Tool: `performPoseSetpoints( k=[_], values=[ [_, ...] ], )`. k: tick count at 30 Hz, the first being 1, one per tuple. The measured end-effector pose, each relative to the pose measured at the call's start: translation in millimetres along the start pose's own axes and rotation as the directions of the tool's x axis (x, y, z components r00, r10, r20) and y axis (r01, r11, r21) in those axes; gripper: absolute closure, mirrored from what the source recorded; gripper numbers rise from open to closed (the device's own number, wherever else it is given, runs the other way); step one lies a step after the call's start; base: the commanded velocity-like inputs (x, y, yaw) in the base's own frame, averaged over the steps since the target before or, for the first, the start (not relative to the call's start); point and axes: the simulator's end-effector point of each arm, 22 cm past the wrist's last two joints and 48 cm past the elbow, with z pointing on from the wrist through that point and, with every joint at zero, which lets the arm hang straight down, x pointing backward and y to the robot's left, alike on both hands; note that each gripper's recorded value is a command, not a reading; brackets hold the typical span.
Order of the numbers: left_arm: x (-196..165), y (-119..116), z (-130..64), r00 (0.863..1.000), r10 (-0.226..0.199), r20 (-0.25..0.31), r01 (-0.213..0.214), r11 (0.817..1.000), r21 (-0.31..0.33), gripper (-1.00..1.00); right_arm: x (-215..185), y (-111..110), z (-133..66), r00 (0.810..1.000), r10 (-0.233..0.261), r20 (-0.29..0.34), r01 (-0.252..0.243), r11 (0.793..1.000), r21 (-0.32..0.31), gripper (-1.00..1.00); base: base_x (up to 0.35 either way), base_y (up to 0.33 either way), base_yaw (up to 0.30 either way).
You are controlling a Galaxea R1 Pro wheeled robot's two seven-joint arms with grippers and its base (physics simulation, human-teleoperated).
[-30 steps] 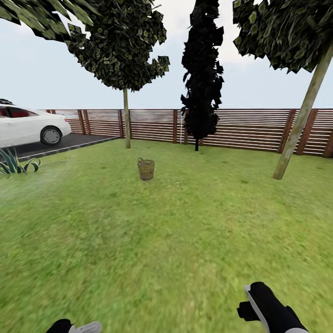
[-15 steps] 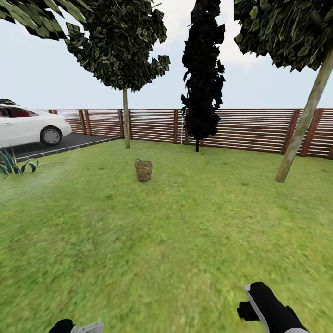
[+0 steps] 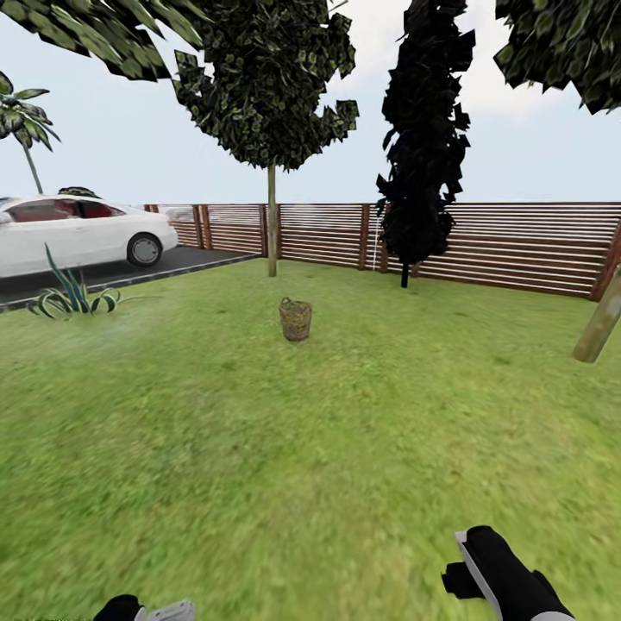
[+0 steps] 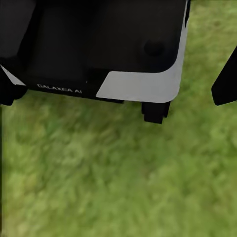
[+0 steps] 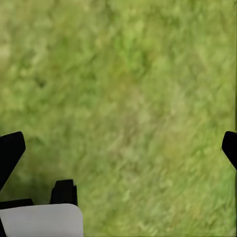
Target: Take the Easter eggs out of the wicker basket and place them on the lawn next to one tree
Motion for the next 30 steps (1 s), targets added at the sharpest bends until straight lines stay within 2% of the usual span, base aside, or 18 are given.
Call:
performPoseSetpoints(
  k=[10, 30],
  values=[
    [0.4, -1.6, 0.1, 1.000, 0.011, -0.001, -0.011, 1.000, -0.002, -1.00, 1.1, 1.2, 0.4, 1.000, -0.001, -0.002, 0.001, 1.000, -0.002, -1.00, 0.296, -0.153, 0.228],
    [0.0, -1.0, -0.1, 1.000, 0.010, 0.000, -0.010, 1.000, -0.001, -1.00, 1.3, 1.2, 0.5, 1.000, 0.000, -0.003, 0.000, 1.000, -0.002, -1.00, 0.337, -0.003, 0.007]
  ],
)
